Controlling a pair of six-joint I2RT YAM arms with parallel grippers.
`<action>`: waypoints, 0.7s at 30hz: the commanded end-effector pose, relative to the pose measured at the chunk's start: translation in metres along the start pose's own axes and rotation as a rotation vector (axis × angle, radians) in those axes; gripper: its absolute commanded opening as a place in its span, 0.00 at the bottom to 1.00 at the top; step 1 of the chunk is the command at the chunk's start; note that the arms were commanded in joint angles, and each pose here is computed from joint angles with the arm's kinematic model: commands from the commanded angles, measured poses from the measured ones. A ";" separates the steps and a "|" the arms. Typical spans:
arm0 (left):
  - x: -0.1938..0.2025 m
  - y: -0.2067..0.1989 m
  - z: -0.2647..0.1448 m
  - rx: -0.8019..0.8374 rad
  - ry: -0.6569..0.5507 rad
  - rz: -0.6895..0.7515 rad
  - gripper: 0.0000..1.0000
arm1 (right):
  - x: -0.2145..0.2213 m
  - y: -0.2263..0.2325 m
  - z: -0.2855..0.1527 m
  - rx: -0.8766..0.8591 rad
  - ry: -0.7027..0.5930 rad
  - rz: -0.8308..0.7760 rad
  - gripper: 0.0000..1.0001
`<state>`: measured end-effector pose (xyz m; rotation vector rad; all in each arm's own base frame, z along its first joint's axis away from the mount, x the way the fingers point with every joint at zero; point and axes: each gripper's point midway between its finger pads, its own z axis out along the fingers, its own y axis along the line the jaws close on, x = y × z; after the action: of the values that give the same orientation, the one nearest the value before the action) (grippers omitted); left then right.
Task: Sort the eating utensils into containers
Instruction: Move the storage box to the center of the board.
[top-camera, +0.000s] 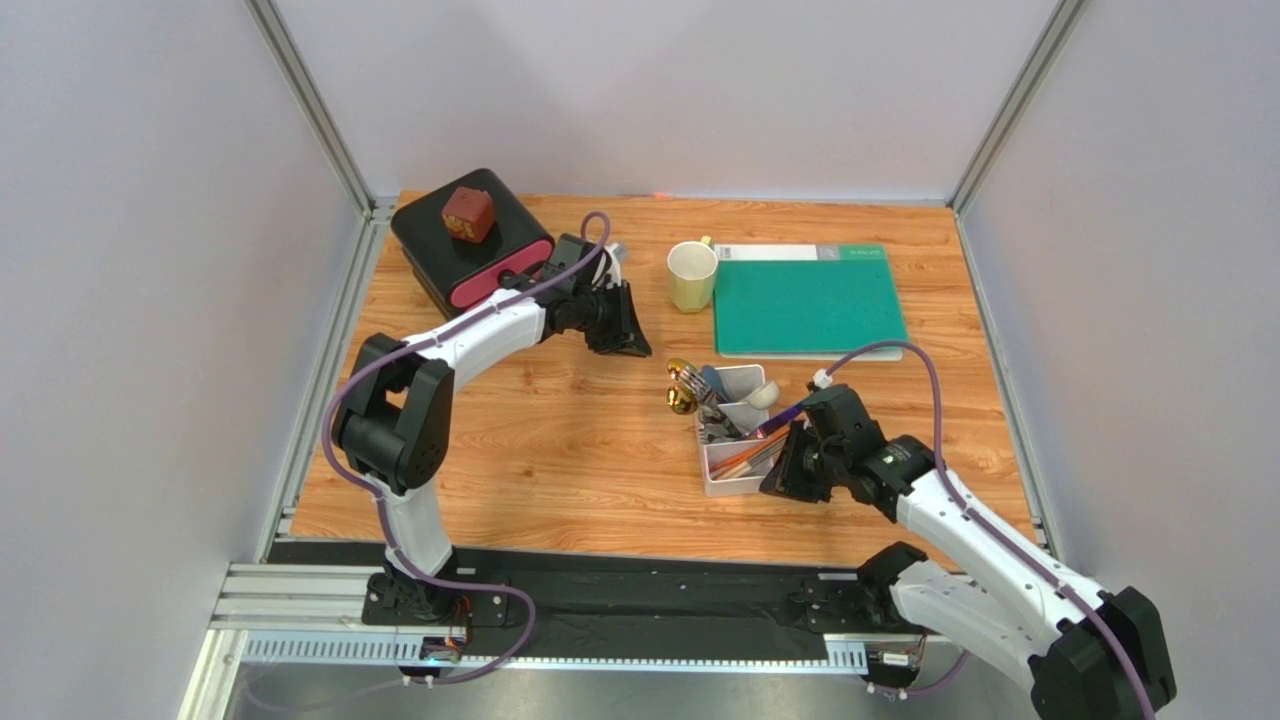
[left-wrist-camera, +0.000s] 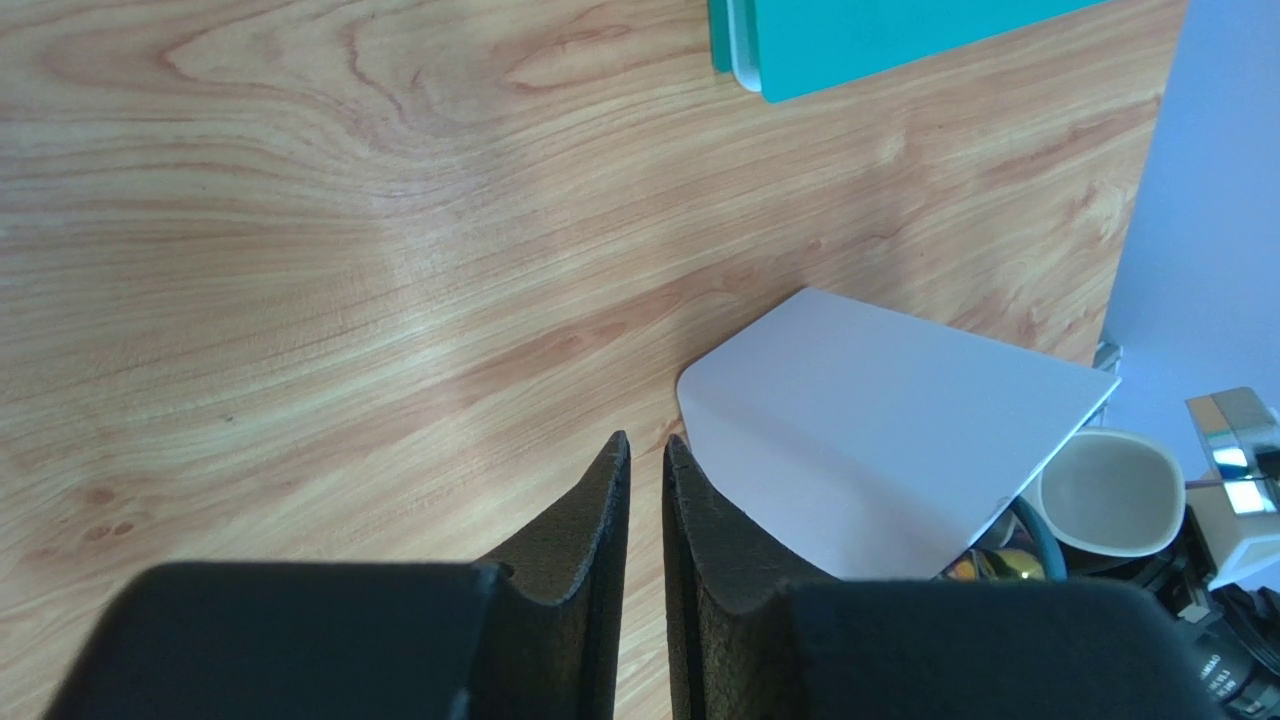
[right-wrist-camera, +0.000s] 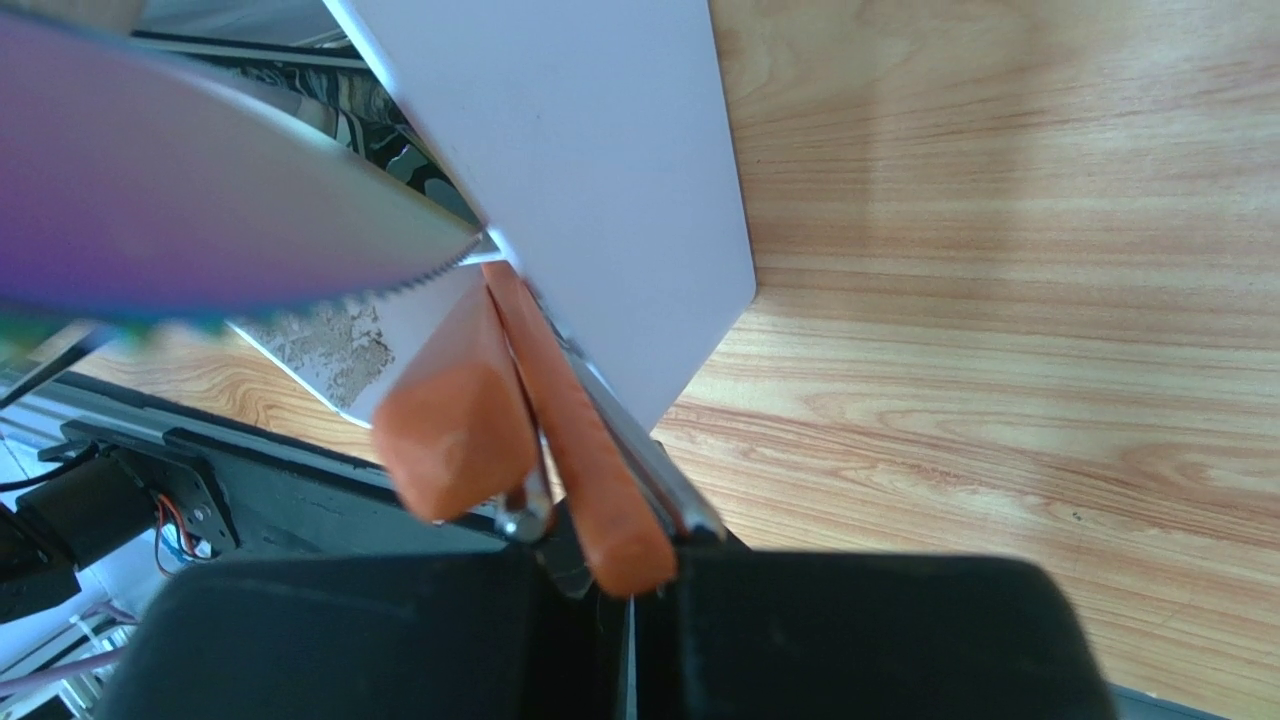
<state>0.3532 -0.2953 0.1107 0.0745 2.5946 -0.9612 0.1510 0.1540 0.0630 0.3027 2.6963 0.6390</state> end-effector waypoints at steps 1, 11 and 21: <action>-0.006 0.001 -0.007 0.011 -0.026 0.027 0.19 | -0.017 0.016 0.015 -0.035 -0.054 -0.039 0.00; -0.010 0.009 -0.017 -0.010 -0.056 0.018 0.19 | -0.023 0.027 0.034 -0.034 -0.030 -0.047 0.00; -0.022 0.016 -0.033 -0.025 -0.099 0.011 0.19 | -0.034 0.048 0.051 -0.062 -0.002 -0.068 0.00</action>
<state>0.3609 -0.2679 0.1088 0.0051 2.5848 -0.9069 0.1700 0.1629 0.0621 0.3683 2.7784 0.5445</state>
